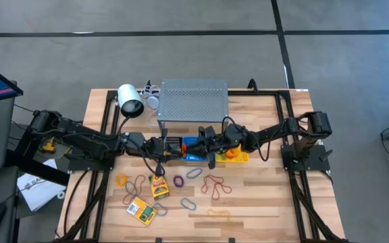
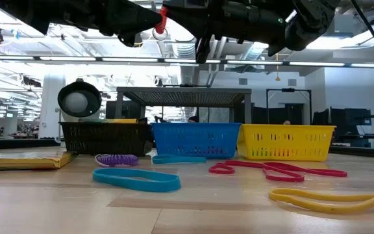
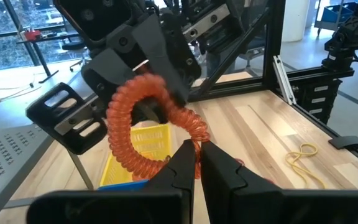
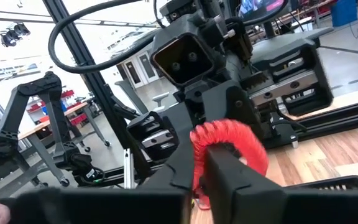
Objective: Pick & Place Office Desk Supplies
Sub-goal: Put the orange spiral keychain into the yellow bin
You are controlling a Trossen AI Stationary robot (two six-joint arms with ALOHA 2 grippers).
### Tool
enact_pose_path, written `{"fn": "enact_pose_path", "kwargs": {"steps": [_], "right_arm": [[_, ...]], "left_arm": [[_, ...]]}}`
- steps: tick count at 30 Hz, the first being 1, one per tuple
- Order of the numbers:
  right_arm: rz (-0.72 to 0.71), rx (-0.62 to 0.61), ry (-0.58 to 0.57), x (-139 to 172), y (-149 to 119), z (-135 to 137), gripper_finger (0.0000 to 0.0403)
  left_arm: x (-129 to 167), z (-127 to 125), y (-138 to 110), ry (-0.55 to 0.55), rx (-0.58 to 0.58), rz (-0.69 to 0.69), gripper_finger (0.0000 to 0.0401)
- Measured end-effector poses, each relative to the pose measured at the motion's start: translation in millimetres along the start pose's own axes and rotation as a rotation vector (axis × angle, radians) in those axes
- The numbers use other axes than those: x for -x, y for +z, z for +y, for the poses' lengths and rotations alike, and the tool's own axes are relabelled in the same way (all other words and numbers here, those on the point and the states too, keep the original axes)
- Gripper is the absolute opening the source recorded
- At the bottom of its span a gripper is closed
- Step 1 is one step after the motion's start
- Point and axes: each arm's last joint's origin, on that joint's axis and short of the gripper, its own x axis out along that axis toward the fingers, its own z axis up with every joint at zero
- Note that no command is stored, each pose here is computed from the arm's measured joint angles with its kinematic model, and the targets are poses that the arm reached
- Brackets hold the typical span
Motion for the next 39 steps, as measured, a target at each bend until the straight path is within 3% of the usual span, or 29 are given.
{"fn": "enact_pose_path", "kwargs": {"steps": [9,16,26,39], "right_arm": [[0.017,-0.004,-0.009,0.1,-1.6,-1.0,0.0004],[0.022,-0.005,-0.009,0.0,-2.1,-1.0,0.0002],[0.027,0.010,0.000,-0.1,-2.6,-0.2,0.0001],[0.042,0.024,0.061,2.7,3.9,5.4,0.0000]], "left_arm": [[0.0,-0.2,0.4,-0.010,0.038,-0.005,0.0026],[0.2,-1.4,6.2,-0.081,0.113,-0.068,0.0089],[0.3,-1.7,7.4,-0.091,0.128,-0.080,0.0179],[14.0,0.9,14.2,-0.076,0.126,-0.049,0.0191]]}}
